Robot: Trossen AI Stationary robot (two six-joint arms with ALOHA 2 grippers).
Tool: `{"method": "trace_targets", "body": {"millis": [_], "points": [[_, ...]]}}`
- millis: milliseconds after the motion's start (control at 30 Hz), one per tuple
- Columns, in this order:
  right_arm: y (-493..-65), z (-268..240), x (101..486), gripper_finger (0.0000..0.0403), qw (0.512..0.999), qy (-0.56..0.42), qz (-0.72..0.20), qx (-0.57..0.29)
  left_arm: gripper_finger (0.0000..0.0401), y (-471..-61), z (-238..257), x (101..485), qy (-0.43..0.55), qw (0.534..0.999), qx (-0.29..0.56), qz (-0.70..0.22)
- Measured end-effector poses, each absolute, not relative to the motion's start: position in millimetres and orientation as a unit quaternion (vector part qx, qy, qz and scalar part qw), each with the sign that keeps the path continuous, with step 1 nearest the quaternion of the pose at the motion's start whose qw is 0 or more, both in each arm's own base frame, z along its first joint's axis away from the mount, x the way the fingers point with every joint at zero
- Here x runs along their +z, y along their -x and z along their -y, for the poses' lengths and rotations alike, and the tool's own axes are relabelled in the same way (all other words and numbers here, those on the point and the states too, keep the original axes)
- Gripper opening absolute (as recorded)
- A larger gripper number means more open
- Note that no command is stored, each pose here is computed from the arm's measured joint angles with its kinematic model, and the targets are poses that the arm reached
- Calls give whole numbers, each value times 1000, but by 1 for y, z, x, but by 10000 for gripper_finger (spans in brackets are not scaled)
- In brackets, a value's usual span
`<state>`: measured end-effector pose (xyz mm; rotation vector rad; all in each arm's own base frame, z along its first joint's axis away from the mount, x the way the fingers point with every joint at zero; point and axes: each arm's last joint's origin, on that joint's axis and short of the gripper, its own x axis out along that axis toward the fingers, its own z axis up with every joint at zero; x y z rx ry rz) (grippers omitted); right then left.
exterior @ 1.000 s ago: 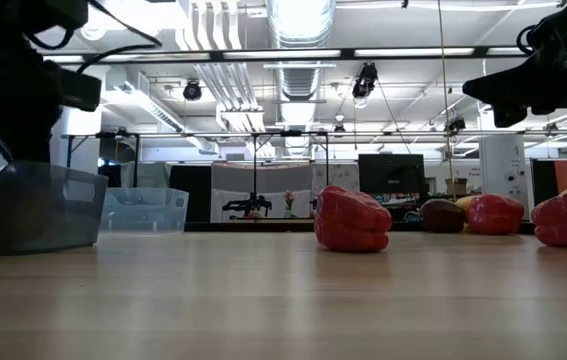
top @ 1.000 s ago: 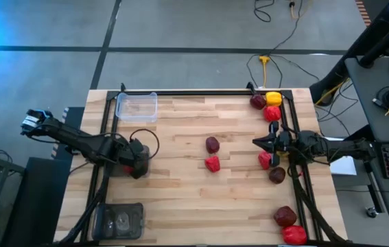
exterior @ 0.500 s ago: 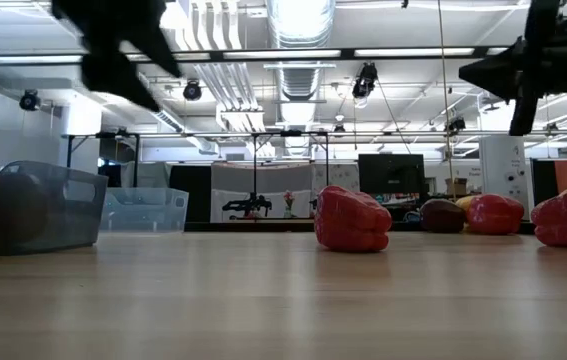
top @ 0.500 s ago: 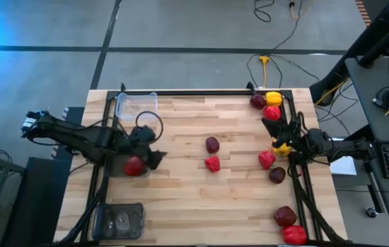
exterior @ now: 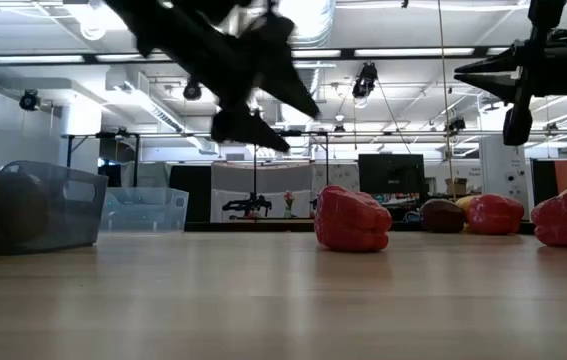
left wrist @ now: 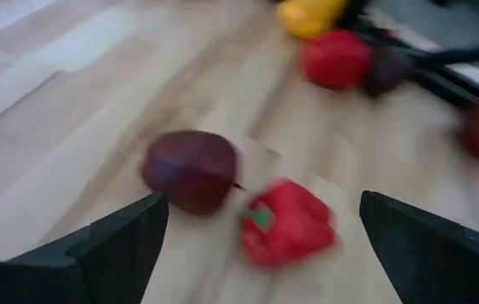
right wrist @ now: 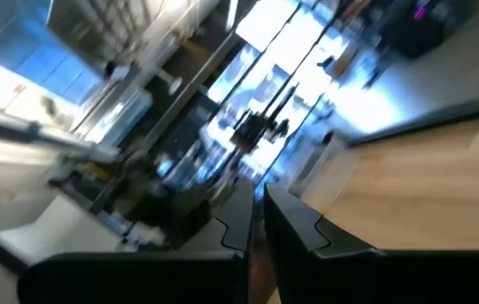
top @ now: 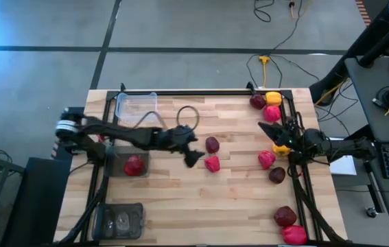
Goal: Sort produce into baskets
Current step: Put the red apple into the top black bin
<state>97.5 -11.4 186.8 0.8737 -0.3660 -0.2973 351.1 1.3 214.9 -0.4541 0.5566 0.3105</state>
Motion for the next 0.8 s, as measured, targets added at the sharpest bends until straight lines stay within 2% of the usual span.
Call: {"method": "trace_targets", "body": {"millis": [200, 400, 600, 700, 800], "points": [[-102, 7, 184, 22, 885, -441, 130, -79, 372, -412, -12, 203, 246, 894, 247, -281], [-105, 2, 181, 22, 887, -456, 76, -3, 372, -447, -13, 194, 307, 808, 406, -296], [-108, 2, 175, 22, 887, -459, 45, -9, 372, -479, -4, 186, 346, 777, 424, -312], [-109, 1, 173, 22, 884, -466, 32, -7, 372, -482, -1, 180, 329, 750, 458, -344], [-110, 0, 170, 22, 885, -466, 3, 7, 370, -489, 0, 172, 309, 750, 472, -346]]}}
